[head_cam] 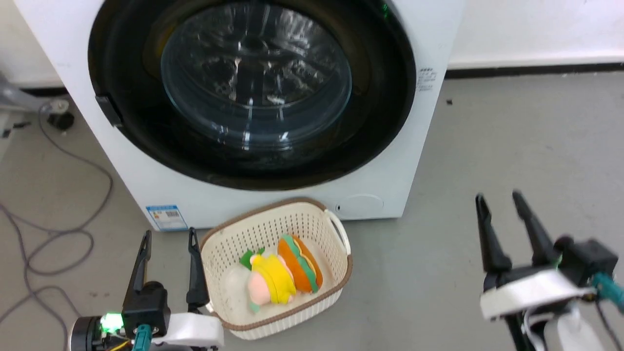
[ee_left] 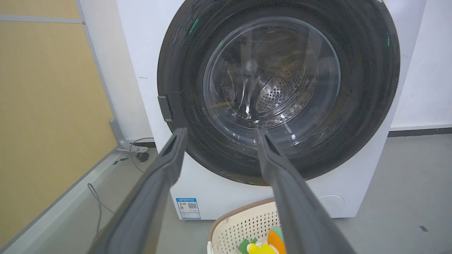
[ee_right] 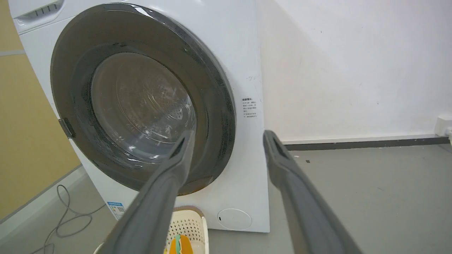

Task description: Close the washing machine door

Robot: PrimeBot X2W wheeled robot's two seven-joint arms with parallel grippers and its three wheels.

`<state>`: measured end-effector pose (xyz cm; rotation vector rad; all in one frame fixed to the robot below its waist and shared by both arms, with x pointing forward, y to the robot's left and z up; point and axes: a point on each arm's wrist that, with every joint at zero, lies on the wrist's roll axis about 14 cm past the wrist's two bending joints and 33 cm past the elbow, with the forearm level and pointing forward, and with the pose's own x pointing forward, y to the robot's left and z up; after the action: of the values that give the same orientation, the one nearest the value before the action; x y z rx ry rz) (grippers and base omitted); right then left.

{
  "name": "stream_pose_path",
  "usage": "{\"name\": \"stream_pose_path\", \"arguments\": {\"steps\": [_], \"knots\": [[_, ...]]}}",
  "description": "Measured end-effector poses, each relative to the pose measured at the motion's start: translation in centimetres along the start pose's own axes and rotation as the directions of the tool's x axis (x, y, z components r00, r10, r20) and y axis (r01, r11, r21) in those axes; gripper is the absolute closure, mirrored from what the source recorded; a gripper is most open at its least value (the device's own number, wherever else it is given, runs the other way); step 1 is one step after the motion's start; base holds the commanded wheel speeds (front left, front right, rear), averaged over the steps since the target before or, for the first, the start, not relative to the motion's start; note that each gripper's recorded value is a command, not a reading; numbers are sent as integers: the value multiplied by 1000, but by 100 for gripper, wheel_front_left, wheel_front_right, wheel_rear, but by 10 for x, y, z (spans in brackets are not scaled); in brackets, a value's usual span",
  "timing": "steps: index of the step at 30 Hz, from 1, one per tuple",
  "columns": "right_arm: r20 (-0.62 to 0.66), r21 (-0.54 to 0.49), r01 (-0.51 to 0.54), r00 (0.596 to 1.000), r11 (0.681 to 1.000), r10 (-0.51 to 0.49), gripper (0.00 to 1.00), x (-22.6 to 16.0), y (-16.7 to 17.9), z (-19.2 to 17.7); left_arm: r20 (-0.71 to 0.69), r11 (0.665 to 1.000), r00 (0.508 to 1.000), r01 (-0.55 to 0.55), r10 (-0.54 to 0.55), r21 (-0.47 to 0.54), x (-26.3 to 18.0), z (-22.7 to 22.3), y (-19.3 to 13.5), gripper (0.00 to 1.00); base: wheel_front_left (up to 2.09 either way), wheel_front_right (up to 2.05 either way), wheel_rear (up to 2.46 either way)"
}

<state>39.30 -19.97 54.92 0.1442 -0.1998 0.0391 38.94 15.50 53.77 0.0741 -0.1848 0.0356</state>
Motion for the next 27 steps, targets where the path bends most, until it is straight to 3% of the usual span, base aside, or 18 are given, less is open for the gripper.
{"name": "stream_pose_path", "arguments": {"steps": [13,14,27], "knots": [[-25,51,40,999,998,-39,0,-37,1,-8,-5,999,999,-36,36,16,-21,3,15,0,0,0,0],[-24,52,40,999,998,-38,100,-37,1,-8,-6,999,999,-36,36,17,-22,2,15,100,0,0,0],[-39,46,29,999,999,-27,100,-35,4,-10,-26,999,999,-30,30,10,-23,0,15,100,0,0,0]]}}
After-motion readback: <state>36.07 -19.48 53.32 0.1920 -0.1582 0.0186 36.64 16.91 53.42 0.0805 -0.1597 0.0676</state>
